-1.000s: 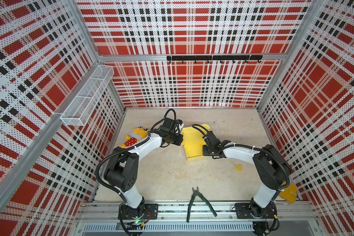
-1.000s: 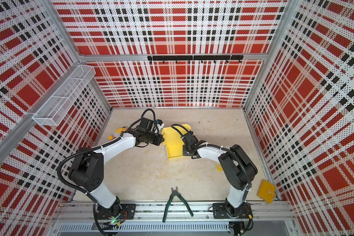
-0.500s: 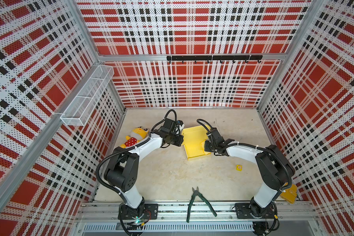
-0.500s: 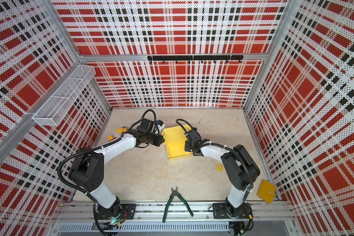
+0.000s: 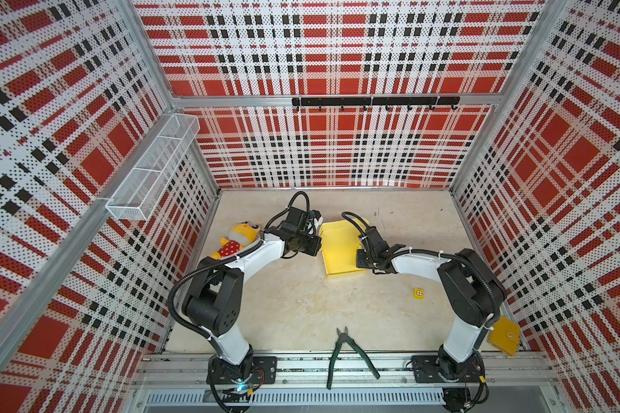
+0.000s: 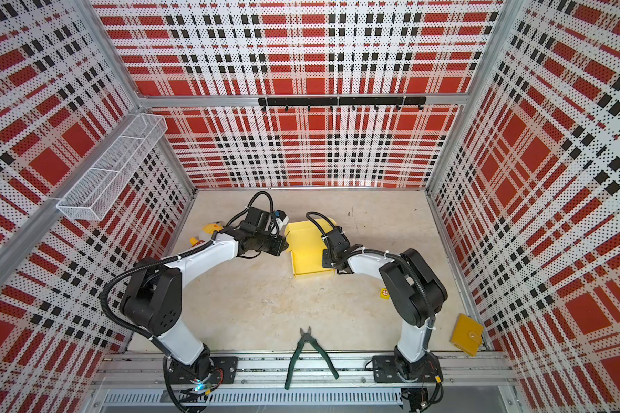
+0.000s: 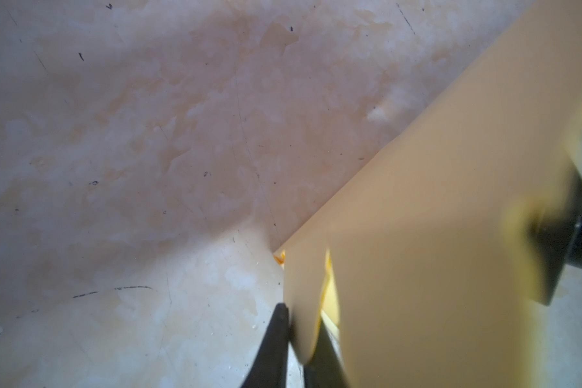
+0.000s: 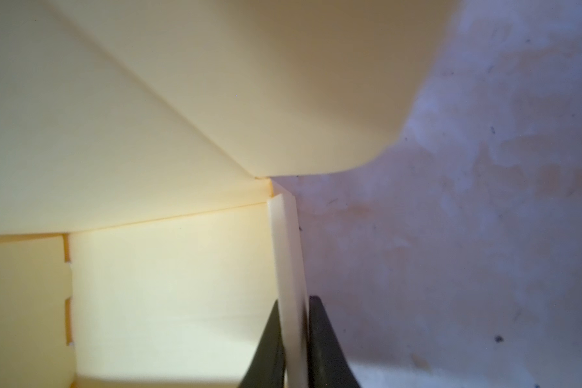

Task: Fold the paper box
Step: 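Release the box edge with the left gripper and draw it back, then open the right gripper off the box wall and lift it away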

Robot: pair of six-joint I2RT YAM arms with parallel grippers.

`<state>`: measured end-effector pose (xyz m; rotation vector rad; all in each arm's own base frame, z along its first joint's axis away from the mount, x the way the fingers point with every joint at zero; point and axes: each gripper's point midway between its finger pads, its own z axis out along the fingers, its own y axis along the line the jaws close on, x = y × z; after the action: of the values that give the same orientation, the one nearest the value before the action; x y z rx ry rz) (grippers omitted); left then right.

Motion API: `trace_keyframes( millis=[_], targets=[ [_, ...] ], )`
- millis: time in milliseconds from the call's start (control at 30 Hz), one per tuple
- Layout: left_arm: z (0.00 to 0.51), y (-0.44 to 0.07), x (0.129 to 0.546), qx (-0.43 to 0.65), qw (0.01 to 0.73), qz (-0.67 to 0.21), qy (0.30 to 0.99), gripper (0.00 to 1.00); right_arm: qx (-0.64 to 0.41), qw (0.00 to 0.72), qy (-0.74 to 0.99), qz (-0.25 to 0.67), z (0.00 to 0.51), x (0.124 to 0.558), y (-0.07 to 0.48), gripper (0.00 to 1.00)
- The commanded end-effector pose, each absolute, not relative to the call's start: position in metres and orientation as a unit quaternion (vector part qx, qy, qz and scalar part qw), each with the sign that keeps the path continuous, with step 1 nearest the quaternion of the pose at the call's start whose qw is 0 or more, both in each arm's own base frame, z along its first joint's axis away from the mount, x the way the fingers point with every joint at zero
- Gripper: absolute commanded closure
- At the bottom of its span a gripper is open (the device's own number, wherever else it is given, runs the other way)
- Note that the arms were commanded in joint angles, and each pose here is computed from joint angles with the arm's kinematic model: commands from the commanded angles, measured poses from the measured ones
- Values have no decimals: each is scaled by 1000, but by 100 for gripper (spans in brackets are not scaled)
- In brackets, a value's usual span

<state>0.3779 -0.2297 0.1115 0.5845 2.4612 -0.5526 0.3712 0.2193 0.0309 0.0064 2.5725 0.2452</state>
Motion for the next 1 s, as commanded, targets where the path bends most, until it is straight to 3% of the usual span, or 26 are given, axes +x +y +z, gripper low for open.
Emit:
trace_keyframes(
  millis=[0, 67, 267, 500, 567, 667, 733, 967],
  targets=[
    [122, -232, 376, 218, 286, -210, 909, 87, 4, 261, 965, 40, 11, 369, 206, 94],
    [122, -232, 376, 217, 286, -211, 909, 87, 1, 265, 964, 19, 12, 368, 202, 100],
    [124, -231, 377, 217, 288, -210, 909, 87, -21, 275, 961, -26, 19, 366, 203, 100],
    [124, -233, 376, 217, 288, -214, 908, 87, -22, 310, 950, 30, 36, 369, 219, 100],
    [125, -232, 377, 215, 289, -214, 908, 84, -32, 320, 945, 56, 43, 372, 227, 100],
    [129, -232, 379, 209, 293, -216, 908, 72, -58, 322, 942, 77, 46, 373, 236, 100],
    [128, -232, 379, 211, 292, -217, 907, 72, -94, 318, 940, 77, 44, 371, 241, 100],
    [127, -239, 373, 215, 286, -233, 904, 100, -111, 303, 944, 68, 35, 364, 234, 100]
  ],
)
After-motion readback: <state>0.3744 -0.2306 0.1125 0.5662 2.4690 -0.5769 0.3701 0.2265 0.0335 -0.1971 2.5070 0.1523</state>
